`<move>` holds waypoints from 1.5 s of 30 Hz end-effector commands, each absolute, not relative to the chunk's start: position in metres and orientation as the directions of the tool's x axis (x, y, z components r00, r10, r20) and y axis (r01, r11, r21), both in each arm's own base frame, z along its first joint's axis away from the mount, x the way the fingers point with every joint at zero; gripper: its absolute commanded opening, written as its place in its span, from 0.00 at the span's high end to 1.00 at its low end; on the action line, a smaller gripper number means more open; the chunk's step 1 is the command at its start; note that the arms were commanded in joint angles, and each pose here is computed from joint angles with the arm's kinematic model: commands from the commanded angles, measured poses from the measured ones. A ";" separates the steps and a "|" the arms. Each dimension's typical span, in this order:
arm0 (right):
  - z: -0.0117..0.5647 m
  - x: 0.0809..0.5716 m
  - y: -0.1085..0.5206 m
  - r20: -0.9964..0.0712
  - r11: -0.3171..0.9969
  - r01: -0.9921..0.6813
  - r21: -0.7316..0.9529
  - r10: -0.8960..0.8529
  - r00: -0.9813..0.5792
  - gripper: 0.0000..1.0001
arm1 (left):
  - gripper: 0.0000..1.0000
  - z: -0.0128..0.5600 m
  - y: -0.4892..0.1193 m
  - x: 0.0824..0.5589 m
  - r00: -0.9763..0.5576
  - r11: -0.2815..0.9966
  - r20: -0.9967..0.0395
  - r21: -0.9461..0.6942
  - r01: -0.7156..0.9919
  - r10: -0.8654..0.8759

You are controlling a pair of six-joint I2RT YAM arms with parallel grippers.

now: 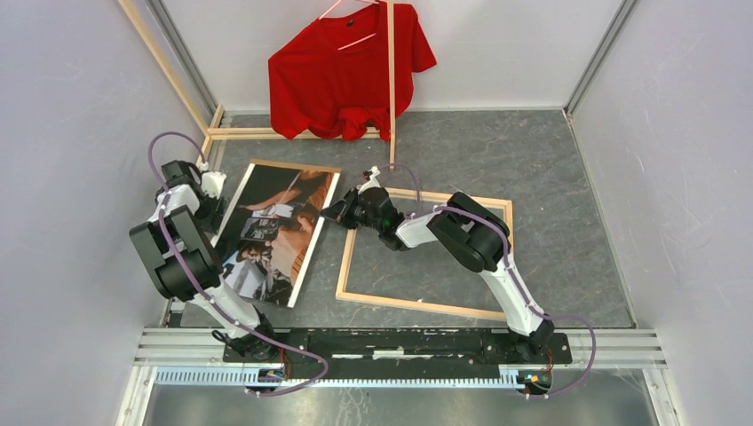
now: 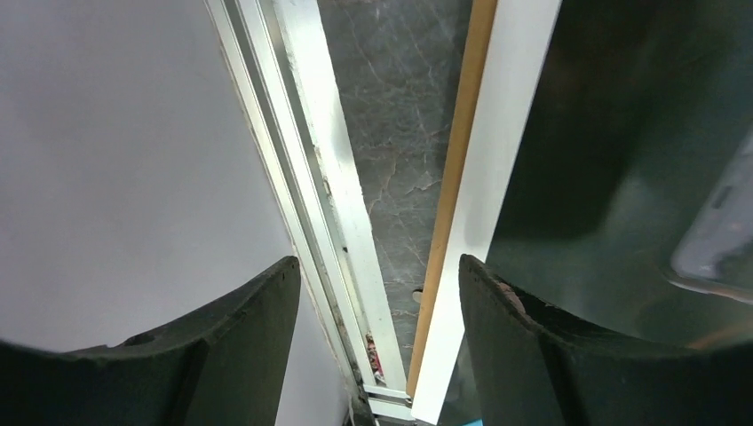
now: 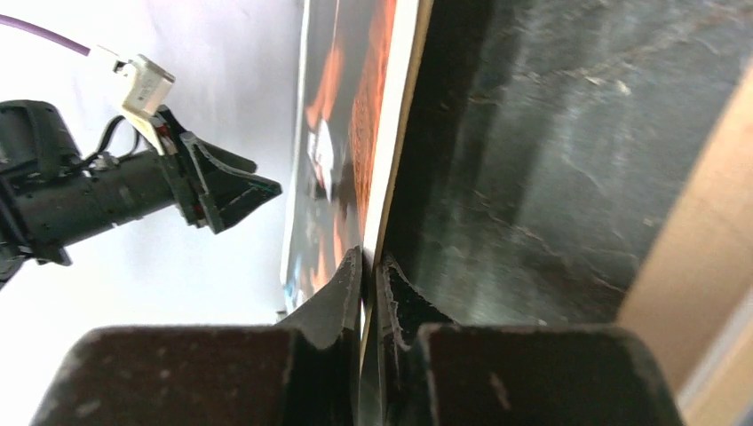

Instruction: Put the photo into the frame

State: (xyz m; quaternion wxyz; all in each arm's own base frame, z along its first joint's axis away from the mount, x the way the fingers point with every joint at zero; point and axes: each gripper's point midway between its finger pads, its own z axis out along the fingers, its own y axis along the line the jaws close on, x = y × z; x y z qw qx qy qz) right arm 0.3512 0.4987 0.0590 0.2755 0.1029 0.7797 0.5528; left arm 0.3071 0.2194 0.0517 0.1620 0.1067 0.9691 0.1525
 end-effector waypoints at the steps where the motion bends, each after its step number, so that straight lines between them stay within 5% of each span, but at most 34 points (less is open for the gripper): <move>1: 0.054 0.346 0.499 -0.366 0.436 -0.177 0.882 0.399 -0.841 0.88 | 0.28 0.038 0.234 0.303 -0.940 0.914 -0.246 0.384 0.130 0.237; 5: 0.040 0.347 0.495 -0.366 0.492 -0.149 0.858 0.382 -0.848 0.62 | 0.28 0.031 0.242 0.309 -0.947 0.914 -0.238 0.390 0.111 0.217; 13: 0.036 0.359 0.486 -0.405 0.575 -0.134 0.807 0.374 -0.834 0.36 | 0.31 0.004 0.228 0.304 -0.953 0.926 -0.201 0.348 0.147 0.227; 25: 0.031 0.371 0.475 -0.487 0.695 -0.151 0.703 0.315 -0.815 0.32 | 0.32 -0.018 0.204 0.295 -0.946 0.910 -0.157 0.356 0.212 0.282; 45: 0.069 0.367 0.512 -0.461 0.530 -0.233 0.815 0.351 -0.815 0.35 | 0.34 -0.035 0.187 0.290 -0.939 0.898 -0.111 0.347 0.270 0.326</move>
